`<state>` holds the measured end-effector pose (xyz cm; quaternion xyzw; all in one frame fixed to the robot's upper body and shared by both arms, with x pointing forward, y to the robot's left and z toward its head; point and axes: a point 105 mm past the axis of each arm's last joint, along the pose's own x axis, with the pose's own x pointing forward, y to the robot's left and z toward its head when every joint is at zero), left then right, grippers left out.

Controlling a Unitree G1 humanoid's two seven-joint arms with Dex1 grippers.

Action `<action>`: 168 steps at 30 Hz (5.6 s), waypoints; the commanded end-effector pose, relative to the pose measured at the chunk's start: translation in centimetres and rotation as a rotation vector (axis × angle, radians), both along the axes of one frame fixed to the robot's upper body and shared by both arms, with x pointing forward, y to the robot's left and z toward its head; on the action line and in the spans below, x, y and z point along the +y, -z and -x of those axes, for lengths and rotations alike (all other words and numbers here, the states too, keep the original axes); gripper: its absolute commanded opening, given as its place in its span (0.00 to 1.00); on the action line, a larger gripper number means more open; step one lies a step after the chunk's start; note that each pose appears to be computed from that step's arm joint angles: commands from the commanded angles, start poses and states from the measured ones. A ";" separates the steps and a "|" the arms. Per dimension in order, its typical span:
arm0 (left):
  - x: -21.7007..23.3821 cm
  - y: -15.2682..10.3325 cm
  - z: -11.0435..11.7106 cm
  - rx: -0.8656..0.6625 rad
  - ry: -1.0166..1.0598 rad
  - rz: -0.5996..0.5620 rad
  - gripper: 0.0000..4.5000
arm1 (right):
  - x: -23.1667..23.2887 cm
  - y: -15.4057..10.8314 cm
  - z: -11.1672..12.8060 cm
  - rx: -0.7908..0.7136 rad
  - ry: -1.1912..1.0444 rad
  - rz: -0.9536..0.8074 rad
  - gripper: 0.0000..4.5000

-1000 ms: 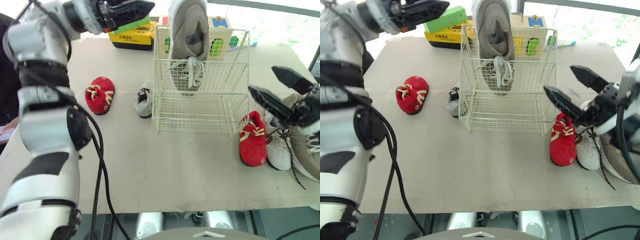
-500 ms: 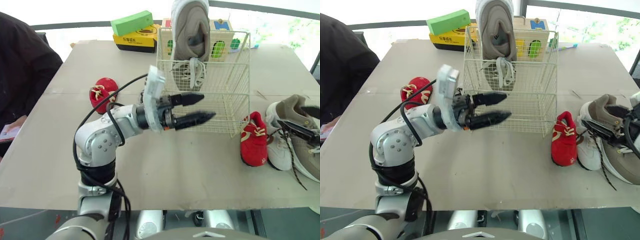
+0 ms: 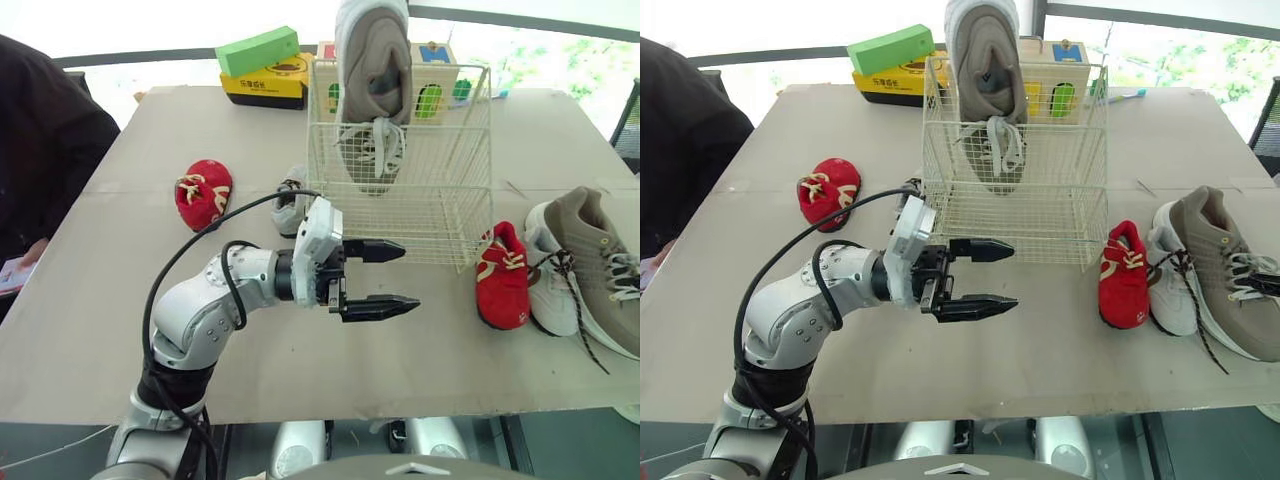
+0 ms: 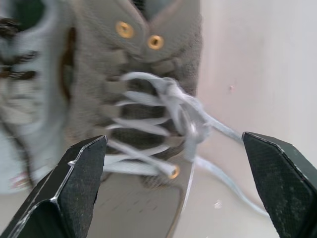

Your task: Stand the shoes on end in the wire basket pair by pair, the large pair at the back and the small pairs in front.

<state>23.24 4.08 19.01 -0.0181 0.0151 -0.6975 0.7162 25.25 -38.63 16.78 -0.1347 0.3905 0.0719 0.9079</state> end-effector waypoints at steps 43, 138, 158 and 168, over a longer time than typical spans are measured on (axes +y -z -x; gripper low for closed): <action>4.1 -3.6 -0.9 -0.121 -0.280 0.271 1.00 | 20.8 -27.2 -11.6 -1.473 -0.192 -0.769 0.02; 16.6 -7.2 -2.8 -0.599 -1.115 0.247 0.03 | 27.6 -9.0 2.3 -0.817 -1.046 -0.467 1.00; 3.9 -5.6 -1.4 -1.289 -0.070 -0.032 0.03 | 29.8 -9.9 -1.3 -0.287 -1.241 0.059 0.81; 6.2 -9.4 -3.3 -0.728 -0.287 0.244 0.51 | 28.1 -9.8 -2.0 -0.295 -1.179 0.014 0.00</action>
